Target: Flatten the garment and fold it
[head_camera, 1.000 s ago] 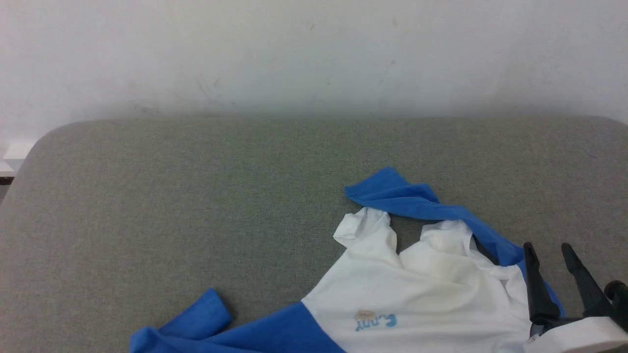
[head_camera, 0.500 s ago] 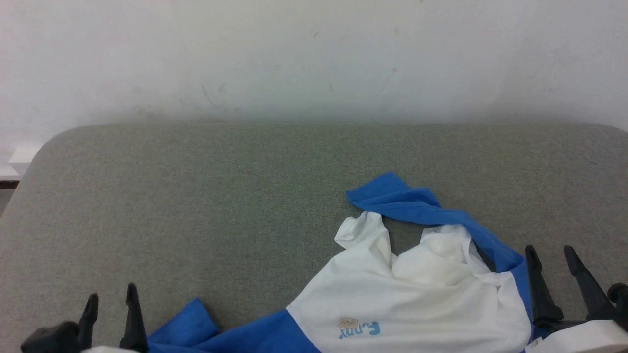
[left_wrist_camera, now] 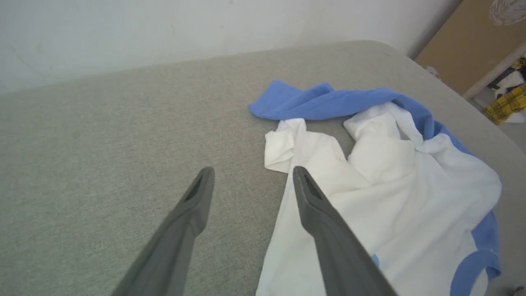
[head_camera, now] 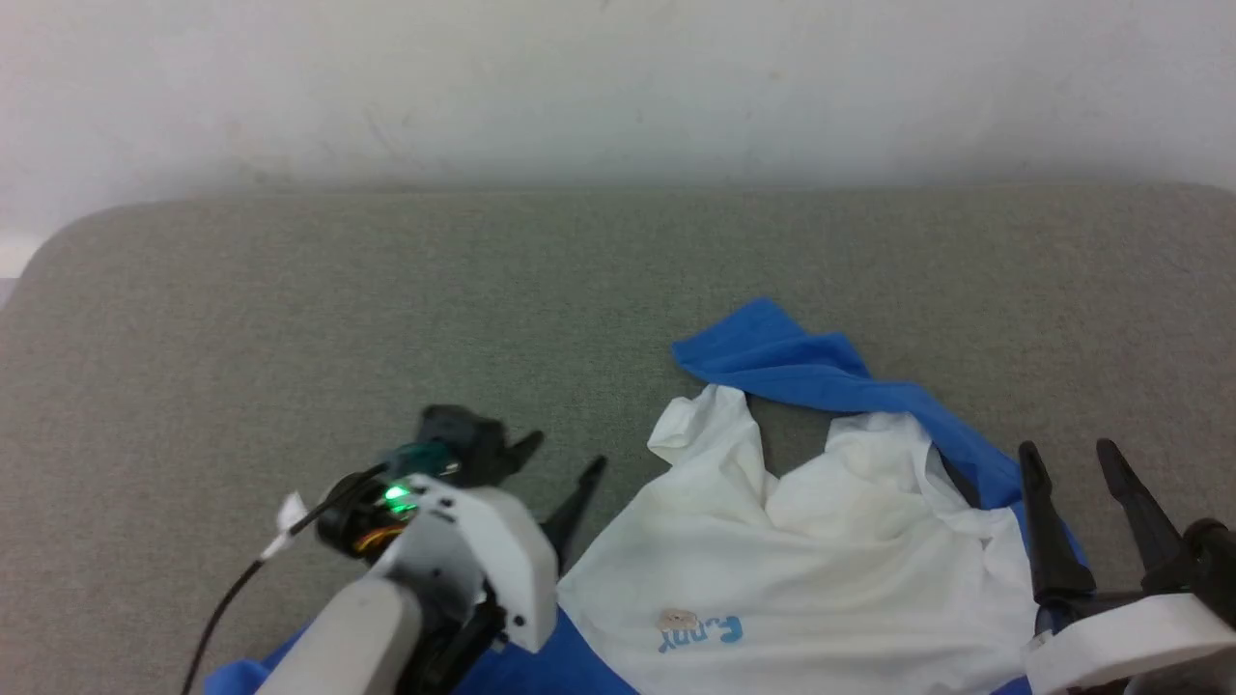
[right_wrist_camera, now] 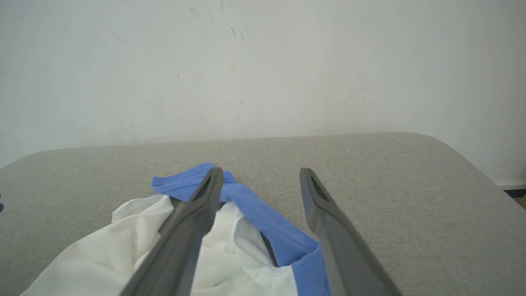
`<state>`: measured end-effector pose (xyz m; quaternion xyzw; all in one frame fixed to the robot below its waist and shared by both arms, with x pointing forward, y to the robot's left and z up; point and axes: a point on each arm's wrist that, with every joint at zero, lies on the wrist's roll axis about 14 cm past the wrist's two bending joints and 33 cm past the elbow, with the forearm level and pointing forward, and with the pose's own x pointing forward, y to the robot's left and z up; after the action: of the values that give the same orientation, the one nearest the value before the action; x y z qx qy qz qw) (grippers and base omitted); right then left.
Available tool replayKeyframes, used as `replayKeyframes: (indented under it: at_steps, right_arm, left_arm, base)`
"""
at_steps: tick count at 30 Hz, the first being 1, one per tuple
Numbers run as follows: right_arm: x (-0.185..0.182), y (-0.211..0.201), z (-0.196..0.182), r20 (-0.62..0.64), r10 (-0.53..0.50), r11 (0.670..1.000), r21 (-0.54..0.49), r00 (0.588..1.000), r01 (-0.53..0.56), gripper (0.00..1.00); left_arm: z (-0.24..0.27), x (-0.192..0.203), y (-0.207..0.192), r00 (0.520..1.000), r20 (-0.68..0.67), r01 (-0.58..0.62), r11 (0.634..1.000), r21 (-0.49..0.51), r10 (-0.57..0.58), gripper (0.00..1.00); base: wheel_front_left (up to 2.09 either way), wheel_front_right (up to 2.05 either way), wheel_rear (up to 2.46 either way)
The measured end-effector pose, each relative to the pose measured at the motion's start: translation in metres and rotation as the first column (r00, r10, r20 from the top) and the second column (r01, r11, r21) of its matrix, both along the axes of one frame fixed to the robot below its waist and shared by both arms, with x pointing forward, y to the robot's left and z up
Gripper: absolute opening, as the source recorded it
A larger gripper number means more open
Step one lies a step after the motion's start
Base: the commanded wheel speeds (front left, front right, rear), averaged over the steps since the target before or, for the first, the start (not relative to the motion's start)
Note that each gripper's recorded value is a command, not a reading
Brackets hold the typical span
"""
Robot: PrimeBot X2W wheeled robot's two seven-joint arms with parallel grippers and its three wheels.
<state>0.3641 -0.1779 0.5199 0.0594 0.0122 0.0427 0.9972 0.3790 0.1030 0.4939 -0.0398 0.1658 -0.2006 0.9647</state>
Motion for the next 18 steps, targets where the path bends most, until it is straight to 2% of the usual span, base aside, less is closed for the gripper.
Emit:
replayKeyframes:
  at_steps: [5,13,15,16,18]
  right_arm:
    - [0.004,-0.002,-0.008,-0.024,-0.009,1.000,0.001,1.000,0.009,1.00]
    - [0.002,-0.016,-0.025,-0.078,-0.055,0.998,-0.019,0.995,0.053,1.00]
    - [0.001,-0.018,-0.029,-0.089,-0.059,0.998,-0.014,0.994,0.058,1.00]
    - [0.001,-0.018,-0.030,-0.092,-0.062,0.998,-0.014,0.994,0.061,1.00]
    - [0.000,-0.019,-0.032,-0.094,-0.065,0.998,-0.014,0.993,0.064,1.00]
  left_arm:
    - [-0.041,0.007,-0.040,0.971,-0.181,0.169,0.984,0.053,-0.157,1.00]
    - [-0.097,-0.001,-0.070,0.874,-0.401,0.352,0.927,0.130,-0.275,1.00]
    - [-0.102,0.000,-0.072,0.861,-0.421,0.376,0.914,0.151,-0.285,0.59]
    - [-0.104,0.001,-0.072,0.855,-0.432,0.388,0.907,0.163,-0.288,0.02]
    - [-0.105,0.003,-0.072,0.848,-0.444,0.405,0.895,0.187,-0.291,0.00]
  base:
    - [0.00,0.00,0.00]
    - [0.00,0.00,0.00]
    - [0.00,0.00,0.00]
    - [0.00,0.00,0.00]
    - [0.00,0.00,0.00]
